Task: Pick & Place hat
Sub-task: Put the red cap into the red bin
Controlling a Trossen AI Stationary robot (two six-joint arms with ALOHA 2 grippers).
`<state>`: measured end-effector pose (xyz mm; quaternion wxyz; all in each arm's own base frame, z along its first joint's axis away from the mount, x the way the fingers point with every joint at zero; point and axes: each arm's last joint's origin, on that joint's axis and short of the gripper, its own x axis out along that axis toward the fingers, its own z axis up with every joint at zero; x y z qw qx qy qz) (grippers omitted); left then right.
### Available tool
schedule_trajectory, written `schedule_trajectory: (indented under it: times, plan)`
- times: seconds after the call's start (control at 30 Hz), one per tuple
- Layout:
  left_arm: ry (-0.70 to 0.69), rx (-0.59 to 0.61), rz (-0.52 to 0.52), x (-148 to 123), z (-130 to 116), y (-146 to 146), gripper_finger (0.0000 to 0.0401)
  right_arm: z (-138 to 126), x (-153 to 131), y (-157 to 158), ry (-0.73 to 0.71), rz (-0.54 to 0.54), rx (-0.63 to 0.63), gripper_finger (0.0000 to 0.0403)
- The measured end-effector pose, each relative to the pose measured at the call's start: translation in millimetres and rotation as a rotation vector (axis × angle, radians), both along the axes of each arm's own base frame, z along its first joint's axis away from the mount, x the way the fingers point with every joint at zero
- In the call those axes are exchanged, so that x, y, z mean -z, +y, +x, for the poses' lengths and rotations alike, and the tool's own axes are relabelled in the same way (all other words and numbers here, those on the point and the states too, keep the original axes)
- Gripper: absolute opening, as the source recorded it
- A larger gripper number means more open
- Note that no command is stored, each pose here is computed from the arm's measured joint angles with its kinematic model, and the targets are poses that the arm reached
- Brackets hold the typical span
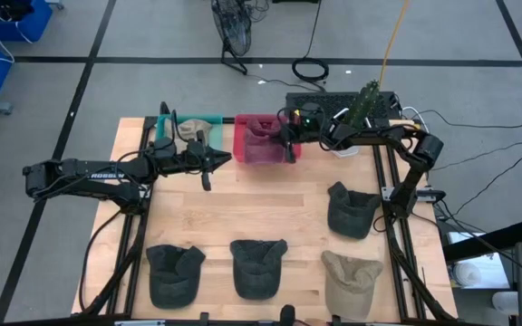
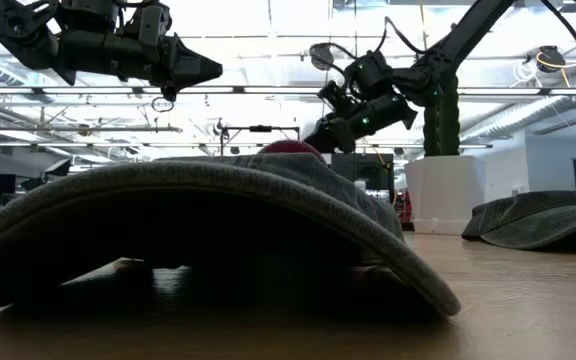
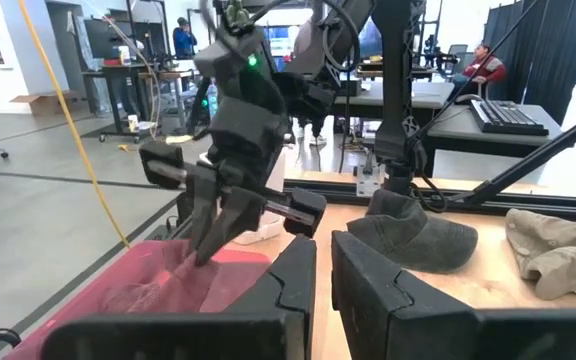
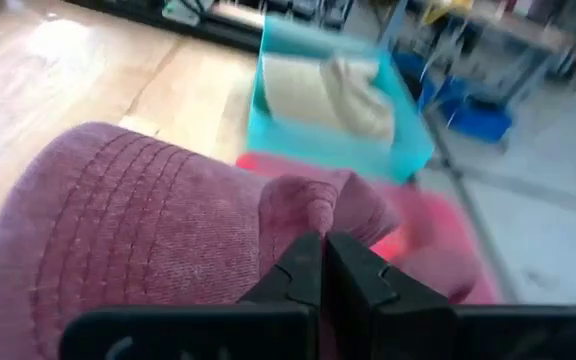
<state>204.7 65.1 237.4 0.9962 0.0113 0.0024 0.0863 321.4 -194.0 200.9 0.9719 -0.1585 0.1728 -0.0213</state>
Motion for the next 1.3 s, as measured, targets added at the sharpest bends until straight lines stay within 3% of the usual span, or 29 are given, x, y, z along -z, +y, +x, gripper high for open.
schedule_trajectory:
  times: [0.3, 0.5, 0.73, 1.1, 1.3]
  plan:
    - [0.015, 0.0, 0.005, 1, 0, 0, 0.0042, 0, -3, -3, -0.016, -0.059, -0.001, 0.0001]
    - [0.016, 0.0, 0.008, 1, 0, 0, 0.0042, -9, 2, -15, 0.056, -0.105, 0.079, 0.0001]
    - [0.02, 0.0, 0.029, 1, 0, 0, 0.0042, -14, 1, -23, 0.04, -0.103, 0.111, 0.0001]
    - [0.024, 0.0, 0.043, 2, 0, 0, 0.0042, 7, -19, 0, -0.155, -0.223, 0.047, 0.0001]
    - [0.051, 0.0, 0.03, 5, 0, 0, 0.0042, 4, -12, -4, -0.065, -0.241, 0.109, 0.0001]
